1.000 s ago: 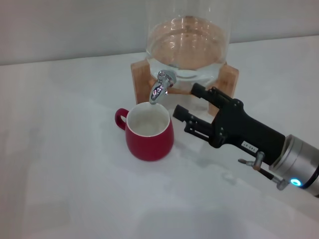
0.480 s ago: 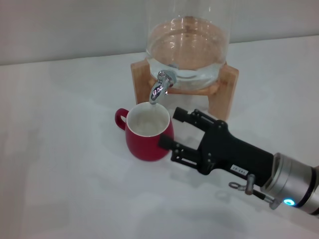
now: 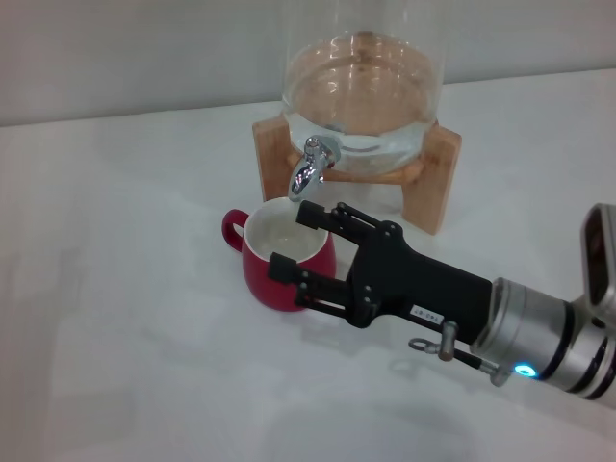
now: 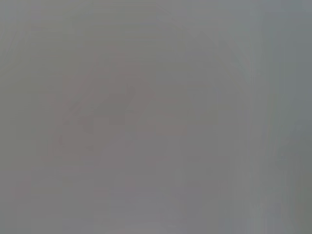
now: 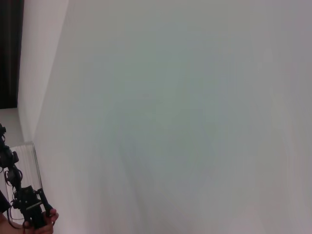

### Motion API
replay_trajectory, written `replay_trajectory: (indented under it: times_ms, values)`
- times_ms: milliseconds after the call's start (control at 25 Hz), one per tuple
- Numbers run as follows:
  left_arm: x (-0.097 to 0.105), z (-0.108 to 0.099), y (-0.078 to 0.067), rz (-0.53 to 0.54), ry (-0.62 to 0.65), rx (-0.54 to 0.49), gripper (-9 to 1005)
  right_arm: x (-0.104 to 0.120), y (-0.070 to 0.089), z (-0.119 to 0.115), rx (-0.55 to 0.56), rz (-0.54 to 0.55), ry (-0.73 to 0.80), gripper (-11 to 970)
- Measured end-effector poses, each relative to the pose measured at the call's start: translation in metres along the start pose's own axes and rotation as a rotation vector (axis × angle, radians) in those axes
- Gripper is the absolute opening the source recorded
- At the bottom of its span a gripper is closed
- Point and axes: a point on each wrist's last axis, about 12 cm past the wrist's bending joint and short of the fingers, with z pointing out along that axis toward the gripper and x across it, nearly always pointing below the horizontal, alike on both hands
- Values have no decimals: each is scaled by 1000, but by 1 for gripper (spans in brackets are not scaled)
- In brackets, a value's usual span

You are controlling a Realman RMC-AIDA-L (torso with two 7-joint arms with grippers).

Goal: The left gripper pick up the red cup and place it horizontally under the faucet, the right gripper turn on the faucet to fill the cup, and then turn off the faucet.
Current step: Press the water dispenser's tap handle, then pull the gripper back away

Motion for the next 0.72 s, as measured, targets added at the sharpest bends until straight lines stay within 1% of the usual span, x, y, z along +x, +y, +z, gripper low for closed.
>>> replay_trajectory:
  times_ms: [400, 720]
  values:
    - [0, -1, 0, -2, 1, 0, 877, -2, -4, 16, 5, -2, 23, 793]
    - [0, 1, -1, -2, -1, 6, 877, -4, -9, 20, 36, -10, 28, 793]
